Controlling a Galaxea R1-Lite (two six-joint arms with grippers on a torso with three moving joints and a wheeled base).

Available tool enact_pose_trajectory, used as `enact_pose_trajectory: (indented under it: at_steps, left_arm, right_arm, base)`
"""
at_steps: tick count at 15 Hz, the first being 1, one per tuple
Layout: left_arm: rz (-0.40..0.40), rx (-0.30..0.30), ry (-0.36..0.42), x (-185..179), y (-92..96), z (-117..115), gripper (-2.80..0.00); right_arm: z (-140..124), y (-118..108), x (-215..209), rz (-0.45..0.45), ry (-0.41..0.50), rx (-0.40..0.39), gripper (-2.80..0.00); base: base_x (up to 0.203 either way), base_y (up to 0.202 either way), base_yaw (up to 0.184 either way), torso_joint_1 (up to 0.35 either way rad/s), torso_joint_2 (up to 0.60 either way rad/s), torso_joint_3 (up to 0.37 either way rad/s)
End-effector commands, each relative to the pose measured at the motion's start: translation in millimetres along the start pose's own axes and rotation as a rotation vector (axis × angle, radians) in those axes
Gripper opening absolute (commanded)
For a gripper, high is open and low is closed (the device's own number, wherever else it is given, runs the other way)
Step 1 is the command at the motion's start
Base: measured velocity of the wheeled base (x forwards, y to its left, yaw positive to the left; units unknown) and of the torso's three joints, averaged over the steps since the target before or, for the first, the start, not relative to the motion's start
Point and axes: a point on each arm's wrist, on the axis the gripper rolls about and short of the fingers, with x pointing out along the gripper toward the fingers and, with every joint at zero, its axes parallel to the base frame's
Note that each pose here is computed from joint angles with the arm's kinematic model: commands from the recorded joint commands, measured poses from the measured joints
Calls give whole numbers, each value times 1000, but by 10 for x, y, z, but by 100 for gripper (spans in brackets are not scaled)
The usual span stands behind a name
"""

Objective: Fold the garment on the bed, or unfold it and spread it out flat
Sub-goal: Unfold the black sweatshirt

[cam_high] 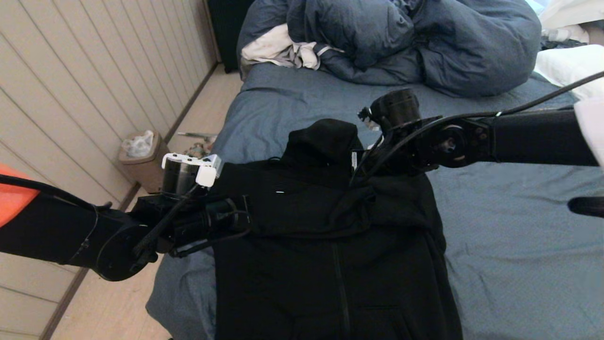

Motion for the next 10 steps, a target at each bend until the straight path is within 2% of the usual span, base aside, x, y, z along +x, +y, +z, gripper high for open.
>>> enact_pose_trajectory:
  at_steps: [1,4,7,8,10]
  left_arm:
    - [-4,-2,2,9,-12,-13,-280]
    - [-13,5,21,10,-49,-73,-280]
    - [-16,8,35,31,-62,-114,-280]
    - [-19,10,46,37,-69,-145,-280]
    - [-30,16,58,51,-96,-194,-280]
  right_arm:
    - [-103,25,288,-10,42,-14,-280]
    - [-166,88,661,-12,50,-13,-280]
    - [-151,205,884,-6,-15,-14,-280]
    - [-110,237,960,-14,-109,0,-280]
    - [-54,273,1145,-91,-328,42,-280]
  base:
    - [0,0,0,0,0,0]
    - [0,0,0,0,0,0]
    - [0,0,0,0,0,0]
    - [0,0,0,0,0,0]
    - [0,0,0,0,0,0]
